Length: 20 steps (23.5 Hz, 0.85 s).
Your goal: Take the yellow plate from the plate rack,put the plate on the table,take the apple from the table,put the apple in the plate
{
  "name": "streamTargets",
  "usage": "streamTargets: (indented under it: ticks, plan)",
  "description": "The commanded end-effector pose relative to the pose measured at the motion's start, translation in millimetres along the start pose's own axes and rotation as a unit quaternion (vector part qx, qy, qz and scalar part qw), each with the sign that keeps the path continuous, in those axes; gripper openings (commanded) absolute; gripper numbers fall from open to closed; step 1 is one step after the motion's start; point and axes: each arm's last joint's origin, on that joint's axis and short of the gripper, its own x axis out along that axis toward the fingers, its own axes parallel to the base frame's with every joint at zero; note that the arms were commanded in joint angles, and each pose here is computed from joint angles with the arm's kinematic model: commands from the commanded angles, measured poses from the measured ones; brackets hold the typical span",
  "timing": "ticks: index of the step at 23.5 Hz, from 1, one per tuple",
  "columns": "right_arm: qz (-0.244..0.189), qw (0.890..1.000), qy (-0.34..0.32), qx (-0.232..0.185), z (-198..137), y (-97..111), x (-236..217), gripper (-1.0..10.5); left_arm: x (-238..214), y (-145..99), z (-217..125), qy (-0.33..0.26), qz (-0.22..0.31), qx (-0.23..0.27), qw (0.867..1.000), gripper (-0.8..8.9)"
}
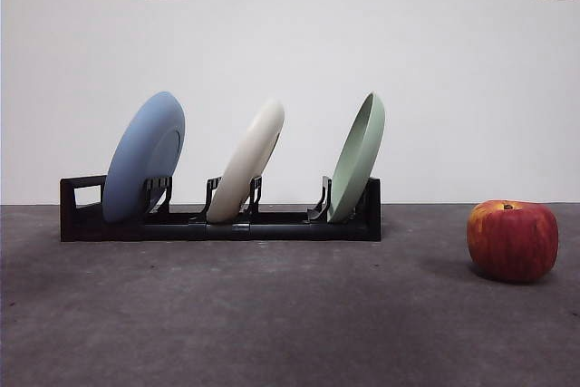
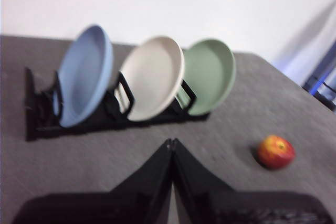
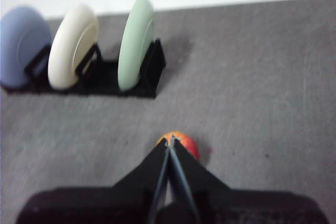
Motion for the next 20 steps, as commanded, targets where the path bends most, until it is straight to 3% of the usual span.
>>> streamTargets:
  ticks: [1,10,14,15,18,20]
  plan:
    - [0.011,0.999,0.022,-0.028,9,2,-3,-0.1,-2,-4,10,0.022,-0.009,0.019,1.0,-0.07]
    - [0.033,0.996,0.076,-0.041,23,3,0,0.0,0,-11,30,0.058,-0.027,0.029,0.998,-0.05]
    - [0.052,0.994,0.088,-0.036,22,4,3,0.5,4,-12,31,0.069,-0.075,0.034,0.994,0.11]
    - [0.06,0.994,0.087,-0.036,23,4,3,1.5,5,-12,31,0.071,-0.08,0.032,0.994,0.75]
    - [0.065,0.993,0.087,-0.035,23,4,3,5.5,9,-10,31,0.078,-0.081,0.028,0.993,5.28]
    - [0.065,0.994,0.087,-0.035,23,4,3,6.1,10,-9,31,0.08,-0.081,0.027,0.993,5.77]
